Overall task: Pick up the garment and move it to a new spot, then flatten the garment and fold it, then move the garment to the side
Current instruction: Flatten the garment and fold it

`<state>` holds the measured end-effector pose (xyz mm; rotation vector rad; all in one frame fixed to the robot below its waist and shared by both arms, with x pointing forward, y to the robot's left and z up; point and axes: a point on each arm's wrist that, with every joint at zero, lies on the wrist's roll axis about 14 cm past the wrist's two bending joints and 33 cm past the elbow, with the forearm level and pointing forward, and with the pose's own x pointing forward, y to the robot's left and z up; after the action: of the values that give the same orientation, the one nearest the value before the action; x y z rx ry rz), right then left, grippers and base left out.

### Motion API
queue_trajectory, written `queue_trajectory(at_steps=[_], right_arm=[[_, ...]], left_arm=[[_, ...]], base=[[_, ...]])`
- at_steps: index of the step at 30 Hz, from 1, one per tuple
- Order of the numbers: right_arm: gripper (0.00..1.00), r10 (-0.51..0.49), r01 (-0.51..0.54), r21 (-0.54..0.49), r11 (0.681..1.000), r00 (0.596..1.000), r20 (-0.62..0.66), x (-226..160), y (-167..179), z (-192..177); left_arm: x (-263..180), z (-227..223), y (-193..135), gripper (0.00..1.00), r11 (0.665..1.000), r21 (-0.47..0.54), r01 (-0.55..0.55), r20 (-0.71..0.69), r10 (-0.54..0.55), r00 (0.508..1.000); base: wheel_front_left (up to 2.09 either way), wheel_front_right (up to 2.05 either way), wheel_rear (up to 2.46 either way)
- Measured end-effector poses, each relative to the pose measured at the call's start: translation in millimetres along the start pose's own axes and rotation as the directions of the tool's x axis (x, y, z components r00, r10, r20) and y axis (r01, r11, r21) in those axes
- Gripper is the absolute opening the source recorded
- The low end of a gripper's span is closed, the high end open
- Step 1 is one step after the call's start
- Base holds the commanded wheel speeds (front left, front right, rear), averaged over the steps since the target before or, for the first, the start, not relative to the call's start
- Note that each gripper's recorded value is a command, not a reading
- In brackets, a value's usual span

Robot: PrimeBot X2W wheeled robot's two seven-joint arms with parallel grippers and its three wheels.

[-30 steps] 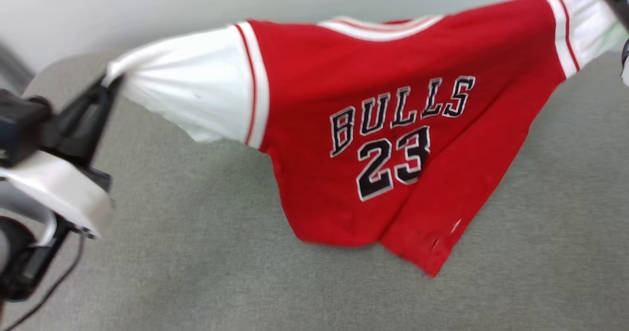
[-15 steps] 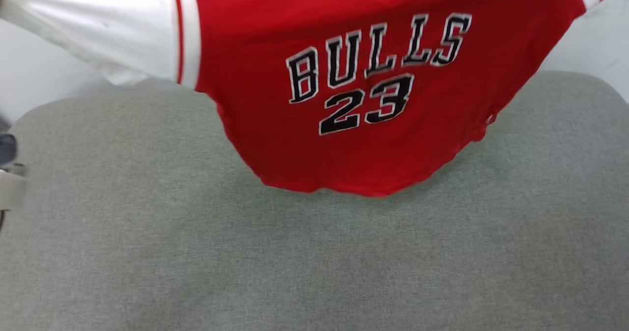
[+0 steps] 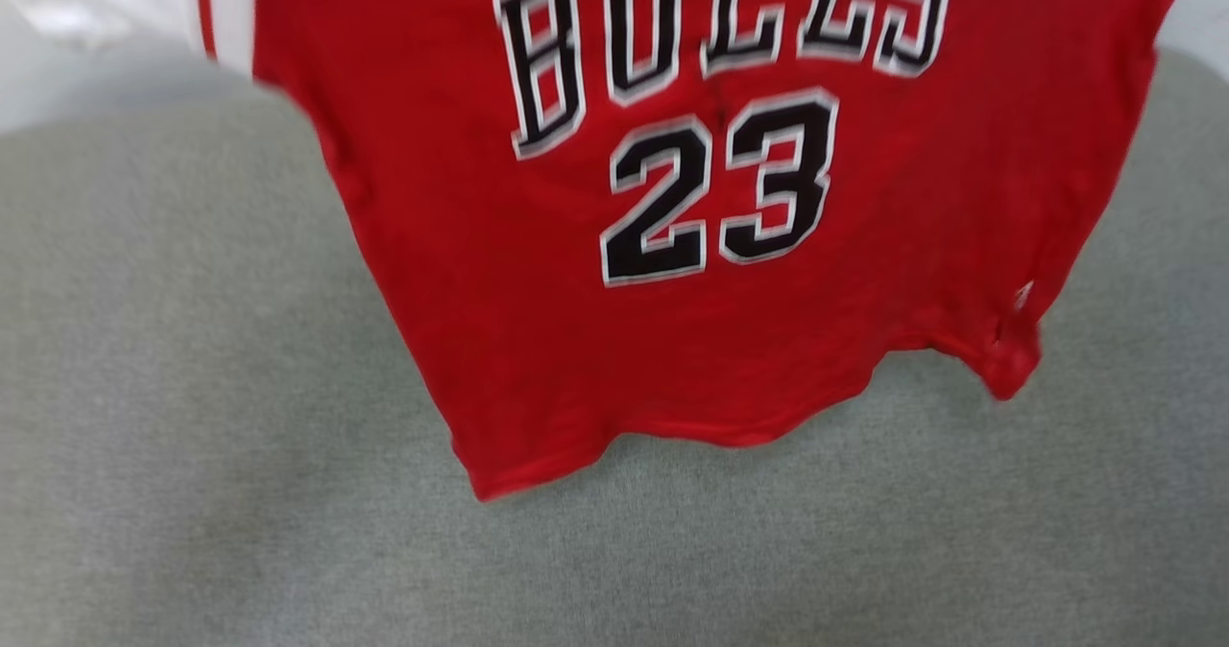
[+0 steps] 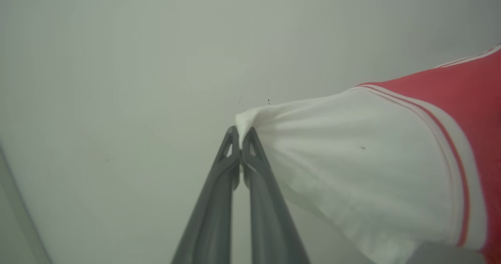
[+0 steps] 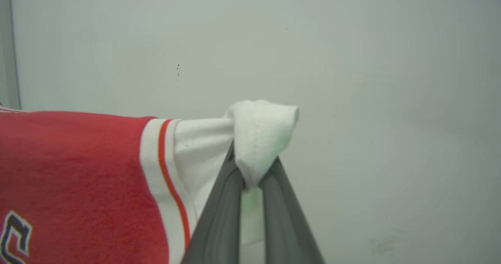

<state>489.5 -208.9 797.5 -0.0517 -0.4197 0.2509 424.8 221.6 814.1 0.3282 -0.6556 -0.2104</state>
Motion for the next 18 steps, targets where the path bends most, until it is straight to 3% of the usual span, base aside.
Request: queue_trajectory(at_steps=[5, 10, 18], right_arm=[[0.00, -0.002, 0.001, -0.040, 0.999, 1.000, -0.024, 37, -5, -30], [0.00, -0.013, 0.013, -0.105, 0.994, 1.000, 0.005, 82, -16, -59], [0.00, -0.119, 0.121, -0.127, 0.985, 0.993, 0.018, 141, -55, -121]], left_arm=[[32, -42, 4, 0.00, 1.000, 0.012, 0.019, -0.023, -0.019, 1.000], [74, -85, 4, 0.00, 0.996, 0.087, 0.031, -0.004, -0.031, 1.000], [146, -152, 1, 0.00, 0.995, 0.096, -0.024, 0.039, 0.020, 0.999]], base=[[0.00, 0.00, 0.00], [0.00, 0.00, 0.00], [0.00, 0.00, 0.00]])
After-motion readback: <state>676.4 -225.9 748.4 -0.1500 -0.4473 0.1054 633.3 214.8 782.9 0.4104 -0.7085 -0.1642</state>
